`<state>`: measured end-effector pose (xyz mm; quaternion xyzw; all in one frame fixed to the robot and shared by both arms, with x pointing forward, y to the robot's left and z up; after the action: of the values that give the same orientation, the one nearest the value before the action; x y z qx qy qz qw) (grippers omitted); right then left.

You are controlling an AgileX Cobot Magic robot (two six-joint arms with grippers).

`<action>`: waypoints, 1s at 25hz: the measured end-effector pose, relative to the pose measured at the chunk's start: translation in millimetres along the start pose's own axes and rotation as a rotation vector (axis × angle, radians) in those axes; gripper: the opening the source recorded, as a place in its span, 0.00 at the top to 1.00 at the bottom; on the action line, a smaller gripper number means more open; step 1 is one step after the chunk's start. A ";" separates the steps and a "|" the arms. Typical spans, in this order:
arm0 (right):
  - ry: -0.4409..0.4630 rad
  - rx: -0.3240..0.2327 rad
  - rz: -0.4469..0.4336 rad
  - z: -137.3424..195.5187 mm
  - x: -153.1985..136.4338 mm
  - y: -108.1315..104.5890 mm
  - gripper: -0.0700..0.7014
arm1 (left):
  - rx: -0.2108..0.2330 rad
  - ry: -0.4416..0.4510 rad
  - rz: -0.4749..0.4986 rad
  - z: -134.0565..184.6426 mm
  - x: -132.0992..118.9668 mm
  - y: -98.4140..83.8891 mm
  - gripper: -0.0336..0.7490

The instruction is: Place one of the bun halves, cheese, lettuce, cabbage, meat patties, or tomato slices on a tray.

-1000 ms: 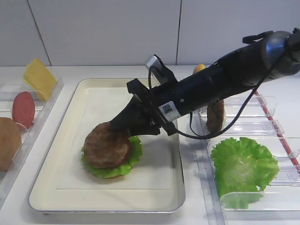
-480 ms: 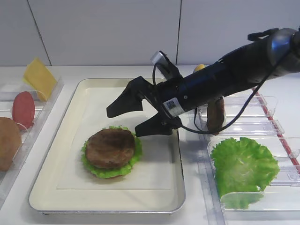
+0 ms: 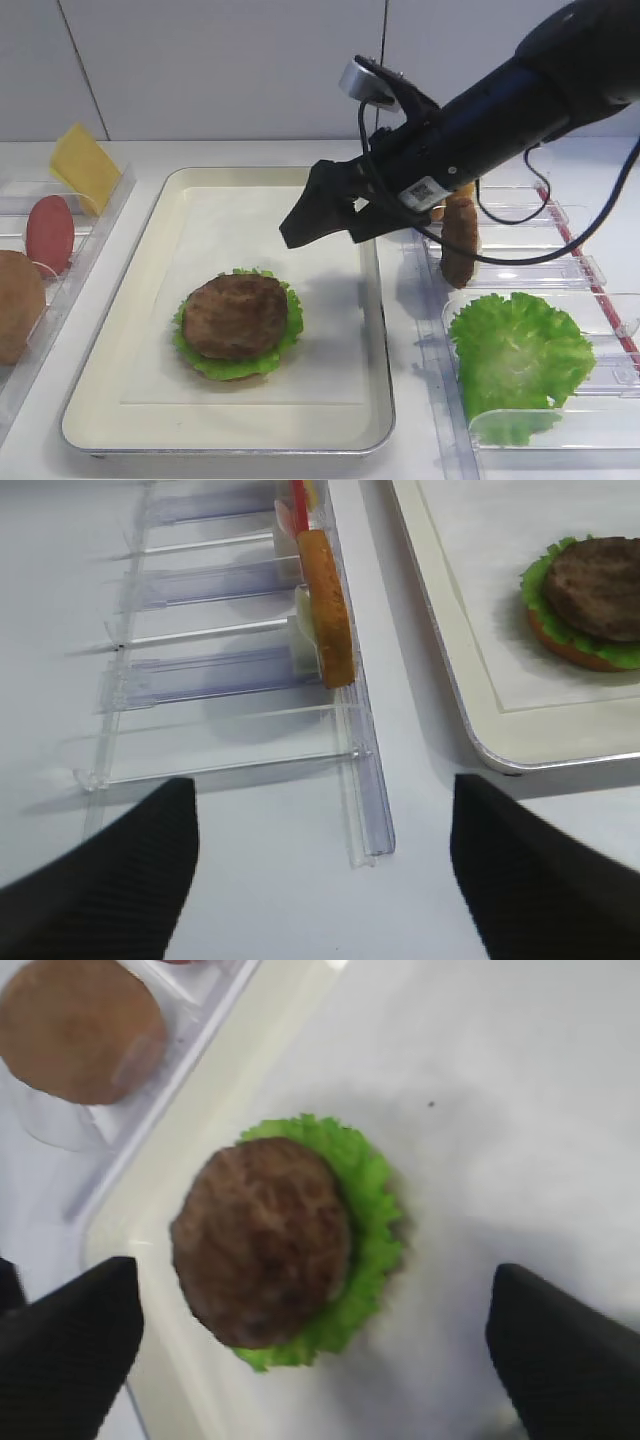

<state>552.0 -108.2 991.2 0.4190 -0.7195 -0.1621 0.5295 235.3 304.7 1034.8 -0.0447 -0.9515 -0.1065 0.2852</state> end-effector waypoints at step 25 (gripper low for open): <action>-0.318 0.161 0.660 32.5 150.4 52.7 0.01 | 0.000 0.000 0.000 0.0 0.0 0.0 0.31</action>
<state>486.8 -200.2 1108.5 0.1745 -0.8995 0.0115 0.4004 235.3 304.7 1034.8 -0.0447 -0.9515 -0.1065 0.2852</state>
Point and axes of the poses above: a point on each arm's last joint axis where the gripper is mounted, x pointing back along that axis away from the gripper, y along the wrist's bending axis when the last joint is at zero, z = x × y, the point moved 1 cm from there along -x, pointing out along that axis toward the gripper, and after that the axes turned 11 degrees about -x, right-handed, at the moved point
